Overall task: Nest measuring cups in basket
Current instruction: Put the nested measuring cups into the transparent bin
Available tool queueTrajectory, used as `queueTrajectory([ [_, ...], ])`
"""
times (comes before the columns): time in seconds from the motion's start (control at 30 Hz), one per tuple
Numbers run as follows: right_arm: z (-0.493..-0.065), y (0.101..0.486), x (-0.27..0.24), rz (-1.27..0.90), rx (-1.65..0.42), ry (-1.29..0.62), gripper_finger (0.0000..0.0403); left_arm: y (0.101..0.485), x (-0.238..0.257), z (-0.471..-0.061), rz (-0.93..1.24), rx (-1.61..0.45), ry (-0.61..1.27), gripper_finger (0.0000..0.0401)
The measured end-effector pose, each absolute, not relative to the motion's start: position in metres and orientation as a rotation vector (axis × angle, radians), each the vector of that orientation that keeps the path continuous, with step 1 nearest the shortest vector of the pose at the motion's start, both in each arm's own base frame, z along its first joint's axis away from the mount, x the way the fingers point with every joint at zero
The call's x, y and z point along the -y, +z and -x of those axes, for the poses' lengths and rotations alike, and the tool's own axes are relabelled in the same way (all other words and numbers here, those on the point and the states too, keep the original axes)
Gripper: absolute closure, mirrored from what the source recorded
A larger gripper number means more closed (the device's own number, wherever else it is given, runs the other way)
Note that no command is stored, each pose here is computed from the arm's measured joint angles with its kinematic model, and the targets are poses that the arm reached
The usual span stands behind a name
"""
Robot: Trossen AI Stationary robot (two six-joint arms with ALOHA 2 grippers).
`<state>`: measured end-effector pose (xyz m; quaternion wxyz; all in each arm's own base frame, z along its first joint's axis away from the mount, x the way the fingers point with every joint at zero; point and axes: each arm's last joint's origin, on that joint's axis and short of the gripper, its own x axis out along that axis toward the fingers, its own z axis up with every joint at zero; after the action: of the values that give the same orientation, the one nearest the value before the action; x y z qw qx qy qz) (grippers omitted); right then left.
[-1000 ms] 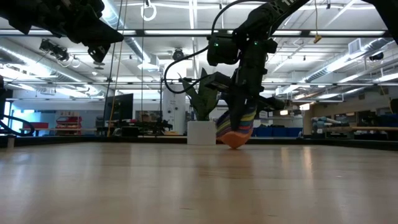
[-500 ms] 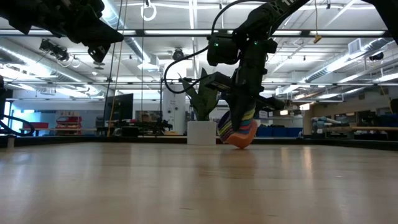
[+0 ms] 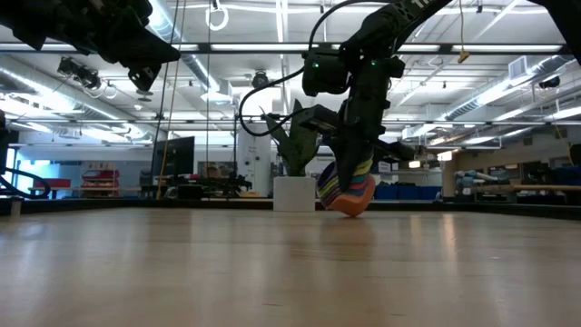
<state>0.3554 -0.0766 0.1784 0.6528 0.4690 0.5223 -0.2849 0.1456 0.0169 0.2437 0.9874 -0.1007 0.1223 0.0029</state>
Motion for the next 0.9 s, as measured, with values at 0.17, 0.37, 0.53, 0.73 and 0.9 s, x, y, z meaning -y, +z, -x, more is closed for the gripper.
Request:
queueTrajectory([
  [0.17,-0.356,0.179,0.076,-1.055,-1.196,-0.614,0.0347,0.244,-0.017,-0.146,0.202,-0.246,0.006,0.0388],
  [0.37,-0.355,0.18,0.077,-1.037,-1.2,-0.592,0.0348,0.244,-0.017,-0.146,0.202,-0.246,0.006,0.0388],
  [0.53,-0.352,0.189,0.08,-1.023,-1.18,-0.574,0.0348,0.244,-0.017,-0.146,0.202,-0.246,0.006,0.0388],
  [0.73,-0.347,0.201,0.084,-1.003,-1.147,-0.553,0.0348,0.244,-0.017,-0.146,0.202,-0.246,0.007,0.0388],
  [0.9,-0.341,0.216,0.084,-0.978,-1.124,-0.509,0.0348,0.244,-0.017,-0.146,0.202,-0.246,0.006,0.0388],
])
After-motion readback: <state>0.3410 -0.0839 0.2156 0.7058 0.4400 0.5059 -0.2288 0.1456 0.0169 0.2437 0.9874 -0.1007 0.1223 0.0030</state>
